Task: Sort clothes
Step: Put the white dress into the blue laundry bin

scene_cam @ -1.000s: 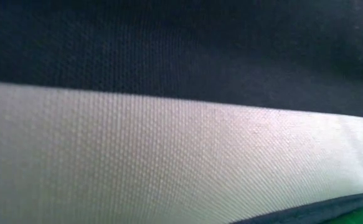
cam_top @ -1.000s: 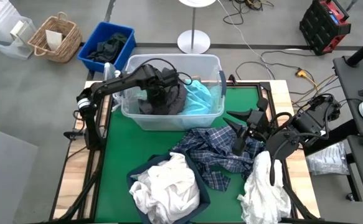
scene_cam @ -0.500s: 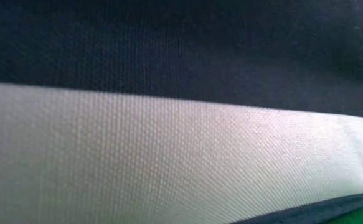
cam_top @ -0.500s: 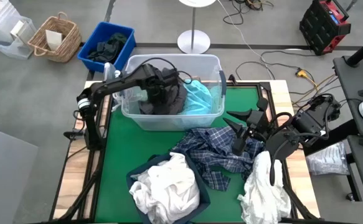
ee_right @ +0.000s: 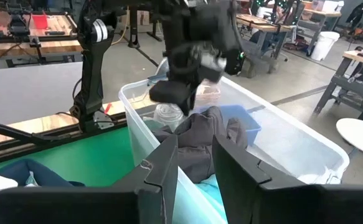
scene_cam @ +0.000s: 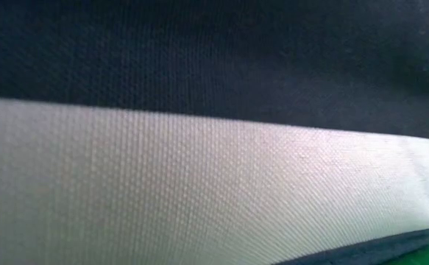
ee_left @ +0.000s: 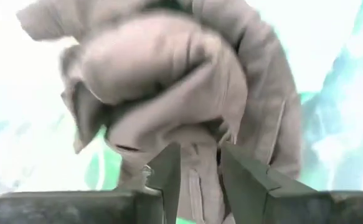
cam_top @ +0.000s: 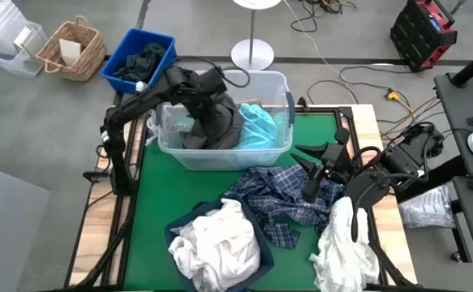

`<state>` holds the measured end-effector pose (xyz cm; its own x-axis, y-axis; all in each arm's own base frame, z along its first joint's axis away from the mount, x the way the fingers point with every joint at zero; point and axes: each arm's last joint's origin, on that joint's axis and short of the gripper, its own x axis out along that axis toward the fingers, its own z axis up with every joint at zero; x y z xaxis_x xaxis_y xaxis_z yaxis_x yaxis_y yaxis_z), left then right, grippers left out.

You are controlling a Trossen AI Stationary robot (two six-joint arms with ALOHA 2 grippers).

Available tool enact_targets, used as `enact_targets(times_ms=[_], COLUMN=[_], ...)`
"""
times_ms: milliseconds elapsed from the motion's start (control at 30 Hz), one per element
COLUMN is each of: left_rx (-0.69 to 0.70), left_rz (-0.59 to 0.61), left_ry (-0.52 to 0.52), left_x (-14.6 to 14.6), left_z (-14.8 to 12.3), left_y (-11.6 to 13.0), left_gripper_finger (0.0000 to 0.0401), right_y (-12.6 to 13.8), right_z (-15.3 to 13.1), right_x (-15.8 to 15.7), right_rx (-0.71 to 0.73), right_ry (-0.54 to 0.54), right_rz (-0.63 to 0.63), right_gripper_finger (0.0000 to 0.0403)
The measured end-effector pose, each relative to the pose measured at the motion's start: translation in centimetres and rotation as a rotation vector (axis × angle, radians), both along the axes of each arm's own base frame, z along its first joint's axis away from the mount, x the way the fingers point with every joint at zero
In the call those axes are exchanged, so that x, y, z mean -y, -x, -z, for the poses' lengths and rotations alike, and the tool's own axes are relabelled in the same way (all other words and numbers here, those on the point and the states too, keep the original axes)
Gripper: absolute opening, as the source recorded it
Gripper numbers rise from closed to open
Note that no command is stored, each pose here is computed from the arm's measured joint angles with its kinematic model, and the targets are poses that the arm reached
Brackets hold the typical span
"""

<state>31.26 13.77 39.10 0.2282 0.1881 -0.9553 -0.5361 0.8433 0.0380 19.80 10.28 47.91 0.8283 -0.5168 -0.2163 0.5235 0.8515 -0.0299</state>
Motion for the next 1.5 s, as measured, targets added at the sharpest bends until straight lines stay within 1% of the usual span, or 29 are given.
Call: enact_targets(times_ms=[200, 267, 433, 567, 733, 933, 1033, 1167, 1233, 1333, 1433, 1500], left_rx=[0.169, 0.226, 0.340, 0.393, 0.453, 0.503, 0.521, 0.534, 0.536, 0.536, 0.516, 0.485], left_rz=[0.003, 0.023, 0.097, 0.163, 0.233, 0.323, 0.365, 0.411, 0.416, 0.409, 0.398, 0.365], left_ry=[-0.139, -0.175, -0.209, -0.232, -0.278, -0.264, -0.257, -0.246, -0.258, -0.290, -0.313, -0.341], left_x=[2.0, 3.1, 6.2, 8.8, 12.0, 14.8, 16.0, 17.3, 17.7, 18.3, 18.5, 18.5], left_z=[-4.8, -5.7, -7.6, -8.7, -9.9, -10.7, -11.0, -11.1, -11.2, -11.2, -11.1, -11.0], left_y=[0.4, 0.5, 1.5, 2.1, 3.1, 4.1, 4.7, 5.0, 5.2, 5.4, 5.6, 6.0], left_gripper_finger=[0.0096, 0.0096, 0.0096, 0.0096, 0.0096, 0.0096, 0.0096, 0.0096, 0.0096, 0.0096, 0.0096, 0.0096], right_y=[0.3, 0.5, 1.1, 1.3, 1.5, 1.8, 2.1, 2.5, 2.8, 2.7, 2.5, 2.4], right_z=[0.4, 0.7, 1.4, 1.7, 2.1, 2.8, 3.3, 4.0, 4.5, 5.2, 6.0, 6.8], right_x=[0.2, 0.3, 0.7, 0.7, 0.9, 0.9, 0.8, 0.9, 0.9, 0.6, 0.1, -0.2], right_rx=[-0.003, -0.012, -0.047, -0.062, -0.111, -0.236, -0.300, -0.373, -0.422, -0.465, -0.519, -0.582], right_ry=[-0.045, -0.066, -0.131, -0.185, -0.286, -0.378, -0.425, -0.529, -0.608, -0.750, -0.853, -0.916], right_rz=[0.020, 0.032, 0.039, 0.035, -0.004, -0.074, -0.077, -0.020, 0.031, 0.085, 0.117, 0.138], right_gripper_finger=[0.0101, 0.0104, 0.0109, 0.0106, 0.0100, 0.0109, 0.0116, 0.0126, 0.0132, 0.0142, 0.0154, 0.0163])
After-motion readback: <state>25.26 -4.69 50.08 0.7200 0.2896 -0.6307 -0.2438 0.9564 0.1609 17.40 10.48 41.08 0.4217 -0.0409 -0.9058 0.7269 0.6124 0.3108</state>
